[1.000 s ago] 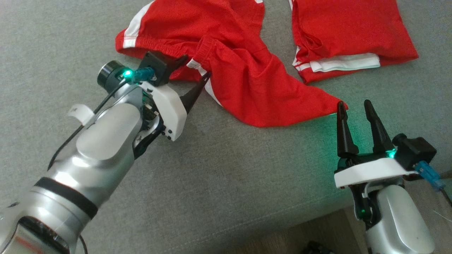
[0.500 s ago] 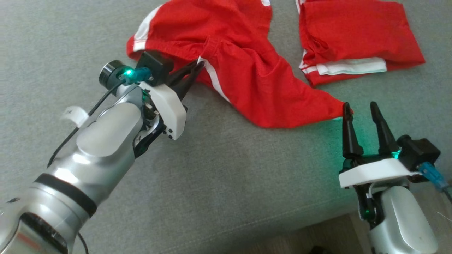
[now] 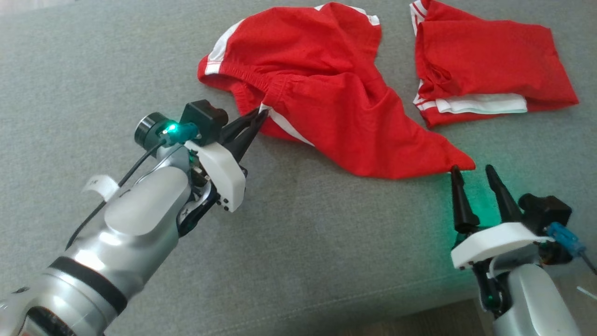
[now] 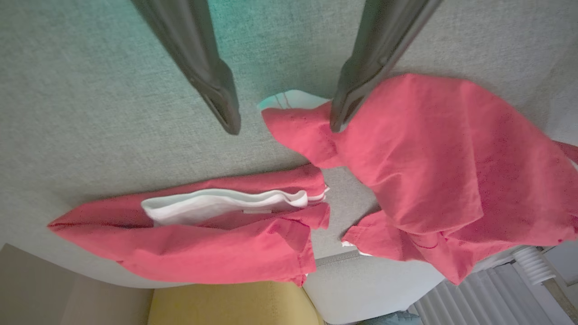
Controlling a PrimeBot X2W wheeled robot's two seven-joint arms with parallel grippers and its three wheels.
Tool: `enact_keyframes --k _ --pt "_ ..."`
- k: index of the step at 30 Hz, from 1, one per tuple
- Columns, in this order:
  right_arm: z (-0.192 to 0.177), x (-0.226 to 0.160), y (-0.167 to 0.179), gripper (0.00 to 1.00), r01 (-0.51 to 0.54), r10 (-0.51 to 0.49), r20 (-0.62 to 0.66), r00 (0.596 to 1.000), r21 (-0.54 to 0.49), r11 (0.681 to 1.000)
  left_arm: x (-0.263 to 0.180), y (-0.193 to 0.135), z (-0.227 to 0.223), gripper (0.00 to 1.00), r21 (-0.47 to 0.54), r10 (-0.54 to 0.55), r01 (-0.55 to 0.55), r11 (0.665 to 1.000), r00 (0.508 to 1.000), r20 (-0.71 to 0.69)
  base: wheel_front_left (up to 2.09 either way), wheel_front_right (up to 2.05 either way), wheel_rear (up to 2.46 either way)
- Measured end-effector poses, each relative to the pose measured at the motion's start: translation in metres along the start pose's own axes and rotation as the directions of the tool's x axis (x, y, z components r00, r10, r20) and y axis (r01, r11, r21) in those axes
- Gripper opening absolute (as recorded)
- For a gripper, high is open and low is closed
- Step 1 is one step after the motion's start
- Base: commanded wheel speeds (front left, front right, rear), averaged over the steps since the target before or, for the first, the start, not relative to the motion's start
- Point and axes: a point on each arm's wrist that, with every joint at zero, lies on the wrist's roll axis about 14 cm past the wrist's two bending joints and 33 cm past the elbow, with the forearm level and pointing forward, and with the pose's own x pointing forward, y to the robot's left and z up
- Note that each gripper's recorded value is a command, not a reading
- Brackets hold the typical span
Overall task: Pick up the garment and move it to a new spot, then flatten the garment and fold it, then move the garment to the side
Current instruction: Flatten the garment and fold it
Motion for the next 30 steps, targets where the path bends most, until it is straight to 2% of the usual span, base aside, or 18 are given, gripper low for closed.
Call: enact_keyframes --k 11,22,30 --pt "-0.025 0.01 -0.015 1.0 0.051 -0.049 -0.112 0.992 0.016 0.999 -0.009 0.005 0.004 0.0 -0.005 0.027 -0.027 1.0 0.999 0.018 0.0 0.0 0.0" --pt "-0.042 0.016 -0.008 1.0 0.034 -0.031 -0.174 0.984 0.016 0.999 -0.011 0.007 0.004 0.0 -0.011 0.034 -0.033 0.999 0.999 0.023 0.0 0.0 0.0" --pt "-0.041 0.025 0.001 1.0 0.005 -0.004 -0.185 0.983 0.008 1.0 -0.012 0.01 0.002 0.0 -0.012 0.038 -0.038 0.999 0.999 0.019 0.0 0.0 0.0"
